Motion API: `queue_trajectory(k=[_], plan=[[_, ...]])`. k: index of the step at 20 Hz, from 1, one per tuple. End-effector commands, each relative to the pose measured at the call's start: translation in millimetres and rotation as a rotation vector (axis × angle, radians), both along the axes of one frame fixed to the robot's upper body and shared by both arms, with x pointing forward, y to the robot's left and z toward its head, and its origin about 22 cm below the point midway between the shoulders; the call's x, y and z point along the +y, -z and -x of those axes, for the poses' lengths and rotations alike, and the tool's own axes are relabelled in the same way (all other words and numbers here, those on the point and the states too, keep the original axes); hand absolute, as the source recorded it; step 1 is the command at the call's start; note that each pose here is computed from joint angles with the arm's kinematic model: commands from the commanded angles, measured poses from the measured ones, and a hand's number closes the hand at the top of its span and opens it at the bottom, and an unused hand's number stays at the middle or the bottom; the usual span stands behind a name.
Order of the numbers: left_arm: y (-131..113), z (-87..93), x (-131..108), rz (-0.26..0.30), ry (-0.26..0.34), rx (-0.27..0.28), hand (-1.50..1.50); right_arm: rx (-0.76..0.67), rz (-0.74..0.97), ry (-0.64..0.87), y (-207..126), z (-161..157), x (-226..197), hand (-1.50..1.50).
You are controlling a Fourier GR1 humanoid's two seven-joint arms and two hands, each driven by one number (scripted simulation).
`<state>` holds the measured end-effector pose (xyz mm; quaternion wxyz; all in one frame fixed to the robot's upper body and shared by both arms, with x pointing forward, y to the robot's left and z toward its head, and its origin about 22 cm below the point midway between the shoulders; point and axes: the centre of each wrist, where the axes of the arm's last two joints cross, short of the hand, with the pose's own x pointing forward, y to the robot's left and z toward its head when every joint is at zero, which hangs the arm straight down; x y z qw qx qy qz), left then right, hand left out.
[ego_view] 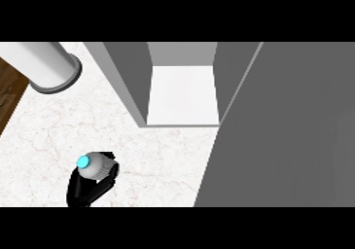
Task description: Pick up the bottled water, place it into the cabinet and close the cabinet
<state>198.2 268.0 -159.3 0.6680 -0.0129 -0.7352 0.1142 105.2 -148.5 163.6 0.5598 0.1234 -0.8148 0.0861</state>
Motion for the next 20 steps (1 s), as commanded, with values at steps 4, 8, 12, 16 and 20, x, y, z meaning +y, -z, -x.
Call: queue_trajectory(k=[4, 8, 12, 16, 20], plan=[[-8.2, -9.6, -10.1, 0.060, 0.019, -0.017, 1.50, -0.072, -0.001, 0.046, -12.1, 19.0, 0.0, -1.50], [-1.8, 0.5, -6.2, 0.103, 0.035, -0.055, 1.50, -0.045, 0.022, 0.037, -22.0, 19.5, -9.6, -1.50], [-2.6, -20.4, -26.5, 0.084, 0.087, -0.048, 1.50, -0.074, 0.027, 0.027, -13.0, 3.9, 3.9, -1.50], [-22.8, -40.2, -15.8, 0.116, 0.076, -0.088, 1.50, -0.075, 0.032, 0.032, -11.2, 16.0, -8.7, -1.50], [-23.7, -42.8, -15.8, 0.087, 0.079, -0.144, 1.50, -0.068, 0.013, 0.023, -17.5, 12.1, -12.9, -1.50]])
